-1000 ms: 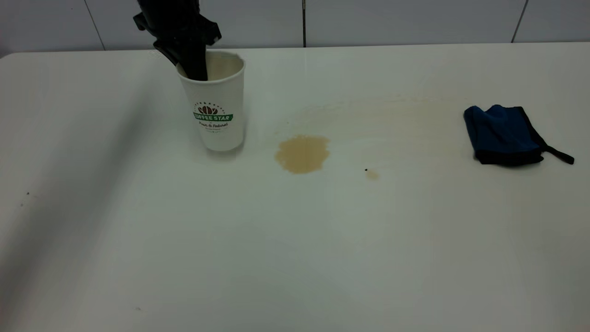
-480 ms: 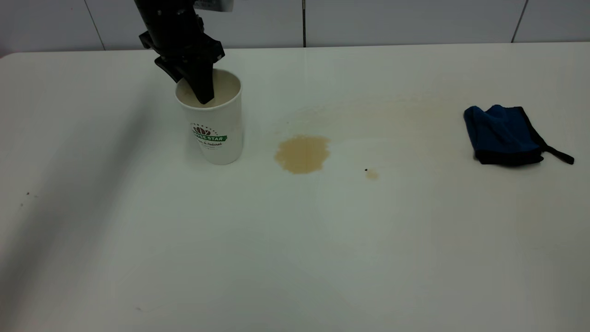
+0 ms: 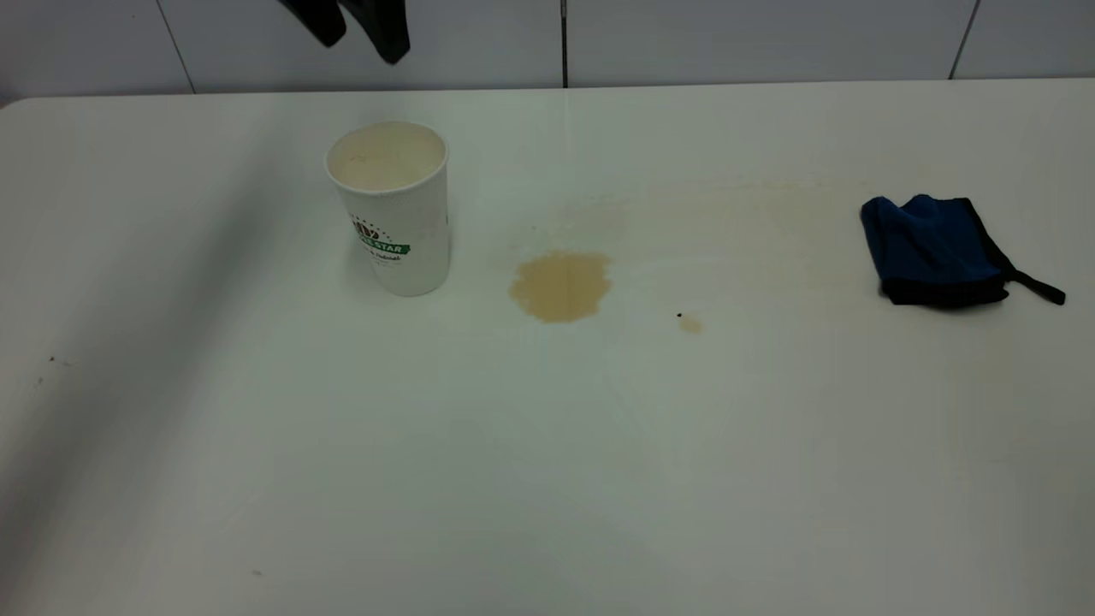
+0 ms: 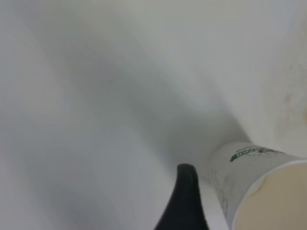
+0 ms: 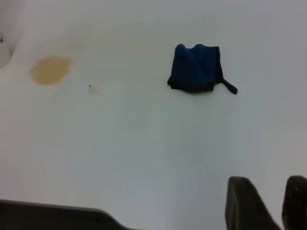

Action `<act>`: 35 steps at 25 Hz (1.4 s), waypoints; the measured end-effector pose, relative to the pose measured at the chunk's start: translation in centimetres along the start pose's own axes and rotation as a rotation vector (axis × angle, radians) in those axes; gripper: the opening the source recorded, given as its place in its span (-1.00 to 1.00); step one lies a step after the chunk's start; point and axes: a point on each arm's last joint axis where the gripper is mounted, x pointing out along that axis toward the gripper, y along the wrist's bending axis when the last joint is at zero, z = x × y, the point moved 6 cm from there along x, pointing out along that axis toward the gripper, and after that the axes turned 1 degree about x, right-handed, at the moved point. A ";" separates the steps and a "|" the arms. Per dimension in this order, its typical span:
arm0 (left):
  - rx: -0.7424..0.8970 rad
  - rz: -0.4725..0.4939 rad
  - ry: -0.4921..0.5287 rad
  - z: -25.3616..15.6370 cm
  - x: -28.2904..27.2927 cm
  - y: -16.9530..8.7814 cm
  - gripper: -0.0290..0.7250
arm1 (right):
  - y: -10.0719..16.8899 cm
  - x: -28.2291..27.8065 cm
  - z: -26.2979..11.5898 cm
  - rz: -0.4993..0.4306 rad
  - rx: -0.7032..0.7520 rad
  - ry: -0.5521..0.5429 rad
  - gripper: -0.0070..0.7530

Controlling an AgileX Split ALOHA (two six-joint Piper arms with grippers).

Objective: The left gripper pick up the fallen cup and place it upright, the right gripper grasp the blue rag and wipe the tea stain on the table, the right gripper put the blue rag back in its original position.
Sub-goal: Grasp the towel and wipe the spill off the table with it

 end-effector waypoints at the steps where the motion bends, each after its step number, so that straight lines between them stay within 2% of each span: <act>1: -0.005 0.002 -0.021 0.4 -1.1 -0.1 0.90 | 0.0 0.0 0.0 0.000 0.000 0.000 -0.36; 12: -0.122 0.080 -0.226 2.1 -14.7 -1.5 0.20 | 0.0 0.0 0.0 0.000 0.000 0.000 -0.36; 16: -0.124 0.106 -0.224 -0.4 -19.6 -2.9 0.00 | 0.0 0.0 0.0 0.000 0.000 0.000 -0.36; 19: -0.129 0.123 -0.189 -3.7 -22.5 -4.2 -0.12 | 0.0 0.0 0.0 0.000 0.000 0.000 -0.36; 28: -0.134 0.166 -0.183 -13.5 -29.0 -8.3 -0.18 | 0.0 0.0 0.0 0.000 0.000 0.000 -0.36; 31: -0.162 0.160 -0.177 -16.1 -29.5 -9.4 -0.18 | 0.0 0.0 0.0 0.000 0.000 0.000 -0.36; 35: -0.229 0.134 -0.088 -20.4 -27.3 -10.6 -0.18 | 0.0 0.0 0.0 0.000 0.000 0.000 -0.36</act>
